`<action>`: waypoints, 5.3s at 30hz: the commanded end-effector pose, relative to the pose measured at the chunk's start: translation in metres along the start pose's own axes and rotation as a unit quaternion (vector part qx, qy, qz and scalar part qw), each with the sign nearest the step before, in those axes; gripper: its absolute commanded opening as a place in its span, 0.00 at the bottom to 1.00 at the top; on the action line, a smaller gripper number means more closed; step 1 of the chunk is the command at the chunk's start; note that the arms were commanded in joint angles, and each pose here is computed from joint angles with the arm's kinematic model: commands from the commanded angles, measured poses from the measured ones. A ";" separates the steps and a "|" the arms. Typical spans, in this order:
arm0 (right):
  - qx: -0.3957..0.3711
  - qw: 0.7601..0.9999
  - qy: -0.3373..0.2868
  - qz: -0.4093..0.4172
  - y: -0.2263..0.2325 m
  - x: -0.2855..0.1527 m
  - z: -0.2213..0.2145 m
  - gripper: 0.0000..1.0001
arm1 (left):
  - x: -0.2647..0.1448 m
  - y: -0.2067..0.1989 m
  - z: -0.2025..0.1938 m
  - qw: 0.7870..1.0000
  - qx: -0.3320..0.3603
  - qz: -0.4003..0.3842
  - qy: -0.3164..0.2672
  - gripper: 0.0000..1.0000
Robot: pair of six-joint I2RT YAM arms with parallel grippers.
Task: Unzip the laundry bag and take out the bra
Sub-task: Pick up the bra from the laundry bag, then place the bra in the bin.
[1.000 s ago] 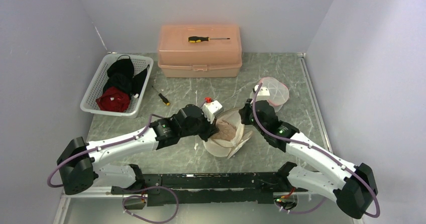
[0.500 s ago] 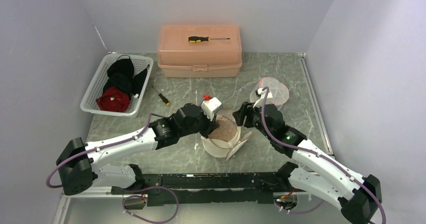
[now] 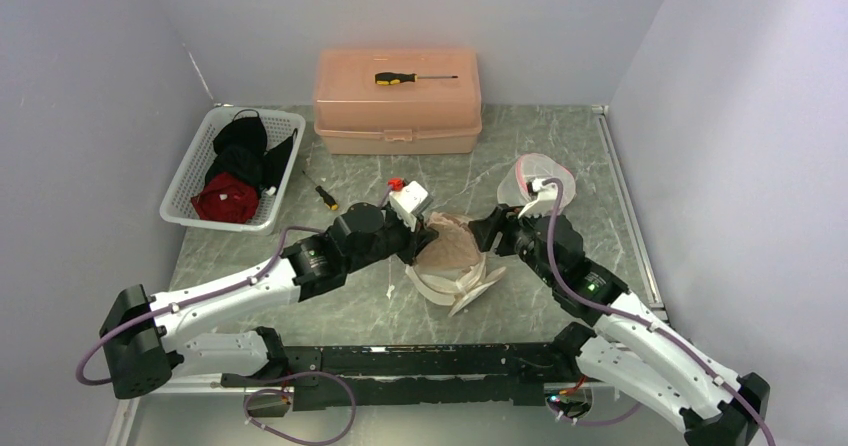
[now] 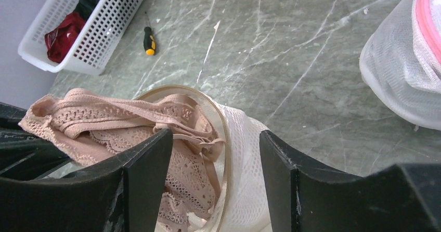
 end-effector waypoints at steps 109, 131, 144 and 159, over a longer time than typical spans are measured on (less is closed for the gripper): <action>0.018 0.999 -0.031 0.010 -0.021 -0.034 -0.006 0.65 | -0.186 0.453 -0.156 0.708 -0.409 0.568 0.094 0.40; 0.012 0.999 -0.023 0.023 -0.018 -0.034 -0.009 0.65 | -0.178 0.421 -0.110 0.740 -0.381 0.551 0.064 0.40; 0.009 0.999 -0.025 0.020 -0.020 -0.038 -0.008 0.65 | -0.193 0.430 -0.202 0.662 -0.414 0.603 0.162 0.31; 0.008 1.000 -0.018 0.020 -0.017 -0.035 -0.008 0.66 | -0.196 0.388 -0.100 0.712 -0.393 0.578 0.066 0.49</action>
Point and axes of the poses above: each gripper's point midway between its finger pads, its own x axis out along the fingers, its own y axis along the line the jaws close on, z = x × y, the point moved 2 cm from there along -x, back along the fingers, and after that the axes turned 15 degrees about x, right-handed, at the moved point
